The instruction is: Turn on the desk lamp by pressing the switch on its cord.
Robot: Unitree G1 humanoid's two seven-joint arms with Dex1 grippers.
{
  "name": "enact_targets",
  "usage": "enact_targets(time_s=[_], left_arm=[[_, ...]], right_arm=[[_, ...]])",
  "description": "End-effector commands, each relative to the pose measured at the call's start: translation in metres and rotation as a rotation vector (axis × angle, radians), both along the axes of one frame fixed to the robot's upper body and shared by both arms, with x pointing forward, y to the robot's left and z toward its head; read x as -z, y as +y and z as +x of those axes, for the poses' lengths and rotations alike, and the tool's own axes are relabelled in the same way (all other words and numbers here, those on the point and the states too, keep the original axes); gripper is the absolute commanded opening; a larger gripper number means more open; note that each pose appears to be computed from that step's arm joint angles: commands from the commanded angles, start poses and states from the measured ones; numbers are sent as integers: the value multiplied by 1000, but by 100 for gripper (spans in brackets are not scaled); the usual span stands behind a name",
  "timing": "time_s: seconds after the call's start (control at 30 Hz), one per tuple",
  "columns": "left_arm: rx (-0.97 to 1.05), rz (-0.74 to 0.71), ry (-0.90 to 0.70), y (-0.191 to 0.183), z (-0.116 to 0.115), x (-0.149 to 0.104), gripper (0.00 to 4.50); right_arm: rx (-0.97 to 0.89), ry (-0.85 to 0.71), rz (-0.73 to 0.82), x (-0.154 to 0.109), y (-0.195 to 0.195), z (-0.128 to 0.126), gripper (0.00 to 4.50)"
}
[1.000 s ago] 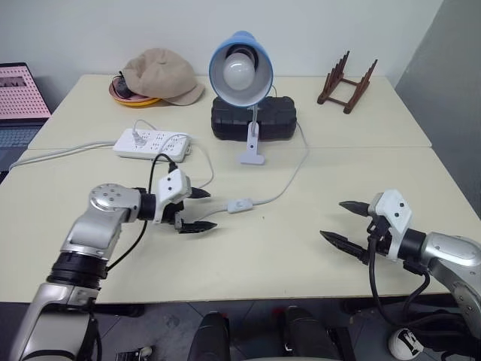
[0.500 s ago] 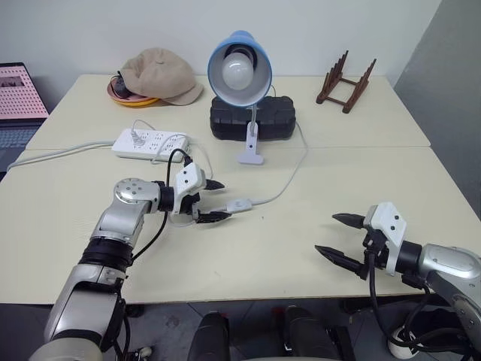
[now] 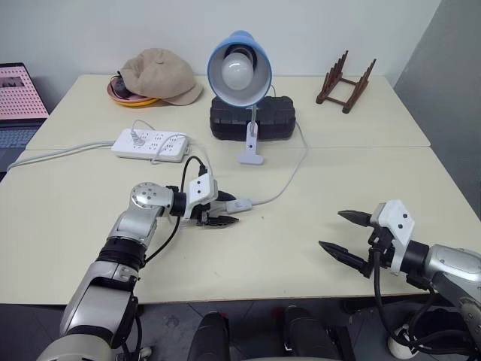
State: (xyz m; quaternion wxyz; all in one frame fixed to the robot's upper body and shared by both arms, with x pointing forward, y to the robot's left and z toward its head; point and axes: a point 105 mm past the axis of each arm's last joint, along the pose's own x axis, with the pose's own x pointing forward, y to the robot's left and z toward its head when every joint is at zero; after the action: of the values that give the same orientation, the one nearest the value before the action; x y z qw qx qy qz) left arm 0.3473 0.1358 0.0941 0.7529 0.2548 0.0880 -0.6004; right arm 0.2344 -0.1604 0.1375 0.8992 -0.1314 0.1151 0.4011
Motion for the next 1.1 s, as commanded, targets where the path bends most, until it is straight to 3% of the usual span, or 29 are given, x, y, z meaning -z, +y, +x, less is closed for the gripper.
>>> enact_targets(time_s=[0.03, 0.1, 0.13, 0.2, 0.43, 0.57, 0.67, 0.8, 1.1], left_arm=[[13, 35, -41, 2, 4, -3, 200], [7, 34, -42, 3, 5, -2, 167], [-1, 26, -43, 3, 7, -3, 128], [-9, 13, -43, 1, 9, -3, 112], [-34, -68, 30, -9, 8, -2, 109], [-85, -200, 257, -17, 4, -16, 109], [-74, -312, 414, -31, -7, -36, 109], [-54, -389, 462, -51, -18, -57, 109], [1, -394, 346, -71, -31, -65, 109]], right_arm=[[-13, -49, 6, -13, 4, -3, 450], [-11, -50, 7, -13, 4, -2, 450], [-11, -50, 9, -13, 4, -2, 450], [-10, -51, 11, -13, 5, -2, 450], [-10, -52, 20, -11, 8, -3, 450], [-10, -18, 59, -8, 12, -5, 450], [28, 76, 236, -6, 21, -5, 450], [103, 259, 544, -4, 38, -3, 450], [237, 601, 1029, -22, 73, 22, 450]])
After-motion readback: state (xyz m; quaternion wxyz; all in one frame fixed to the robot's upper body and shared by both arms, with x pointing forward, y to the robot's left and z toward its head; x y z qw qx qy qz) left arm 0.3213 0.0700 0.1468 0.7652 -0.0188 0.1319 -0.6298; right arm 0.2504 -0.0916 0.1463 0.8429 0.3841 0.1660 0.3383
